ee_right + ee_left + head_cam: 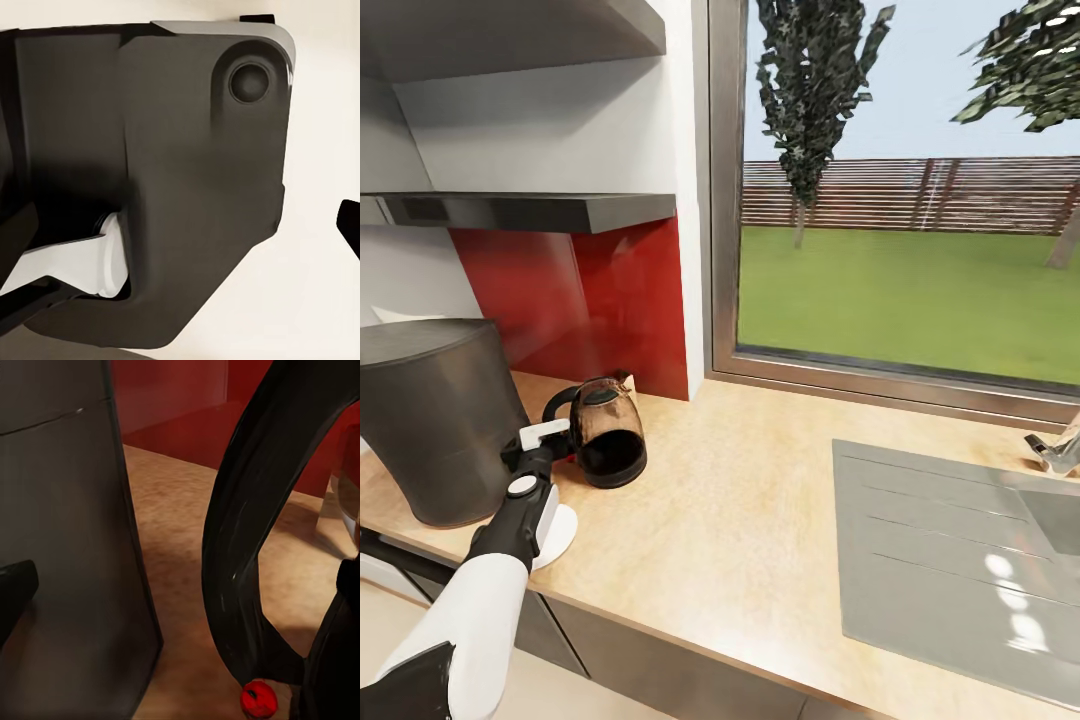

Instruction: Set up a coffee station on the kitchen countertop: keep the coffee maker on the countertop, move the bottle of coffee from the kitchen shelf to the counter next to the coffee maker, place a paper coffee filter on top of the coffee maker, put the saucer next to the coffee maker with the coffee cup on the saucer, and place the electric kettle next to the coffee maker.

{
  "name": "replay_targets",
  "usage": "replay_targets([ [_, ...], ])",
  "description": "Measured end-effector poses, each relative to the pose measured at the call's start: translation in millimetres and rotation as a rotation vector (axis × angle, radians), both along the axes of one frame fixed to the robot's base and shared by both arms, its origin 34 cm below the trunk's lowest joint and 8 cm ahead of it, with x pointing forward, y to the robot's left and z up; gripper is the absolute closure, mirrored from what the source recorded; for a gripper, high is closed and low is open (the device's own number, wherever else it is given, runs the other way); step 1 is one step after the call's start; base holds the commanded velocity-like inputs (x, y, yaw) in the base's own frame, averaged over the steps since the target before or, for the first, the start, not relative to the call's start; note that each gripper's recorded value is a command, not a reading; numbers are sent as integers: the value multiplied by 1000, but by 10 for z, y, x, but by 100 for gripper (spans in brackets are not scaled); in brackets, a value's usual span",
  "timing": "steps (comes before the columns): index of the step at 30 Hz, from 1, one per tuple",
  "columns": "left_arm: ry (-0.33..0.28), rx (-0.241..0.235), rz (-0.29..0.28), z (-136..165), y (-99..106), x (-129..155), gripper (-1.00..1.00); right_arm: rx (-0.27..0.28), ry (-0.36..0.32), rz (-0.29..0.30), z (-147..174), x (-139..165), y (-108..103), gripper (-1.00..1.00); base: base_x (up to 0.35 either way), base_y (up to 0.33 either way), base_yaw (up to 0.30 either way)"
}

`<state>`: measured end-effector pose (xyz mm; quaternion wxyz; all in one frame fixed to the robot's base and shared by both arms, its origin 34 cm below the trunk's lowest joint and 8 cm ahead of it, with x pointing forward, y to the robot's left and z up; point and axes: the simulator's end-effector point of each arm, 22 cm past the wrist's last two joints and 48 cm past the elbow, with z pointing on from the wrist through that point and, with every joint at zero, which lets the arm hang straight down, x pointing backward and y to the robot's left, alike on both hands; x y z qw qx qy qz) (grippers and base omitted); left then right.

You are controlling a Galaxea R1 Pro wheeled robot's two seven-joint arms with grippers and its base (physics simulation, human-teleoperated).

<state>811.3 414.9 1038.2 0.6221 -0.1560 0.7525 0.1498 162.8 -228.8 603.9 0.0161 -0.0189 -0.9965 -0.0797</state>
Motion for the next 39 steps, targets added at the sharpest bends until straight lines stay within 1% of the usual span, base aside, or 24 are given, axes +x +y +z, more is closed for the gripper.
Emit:
replay_targets([
  [10,1,-4,5,-13,16,-11,-100,0,0,0,0,-1,0,-100,0,0,0],
  [17,25,-6,7,-178,23,-112,-100,0,1,0,0,-5,0,-100,0,0,0],
  [28,30,-6,7,-207,23,-129,-100,0,0,1,0,-2,0,-100,-9,-2,0],
  [39,31,-7,7,-216,25,-131,-100,0,1,0,-1,-2,0,-100,-267,-68,0],
])
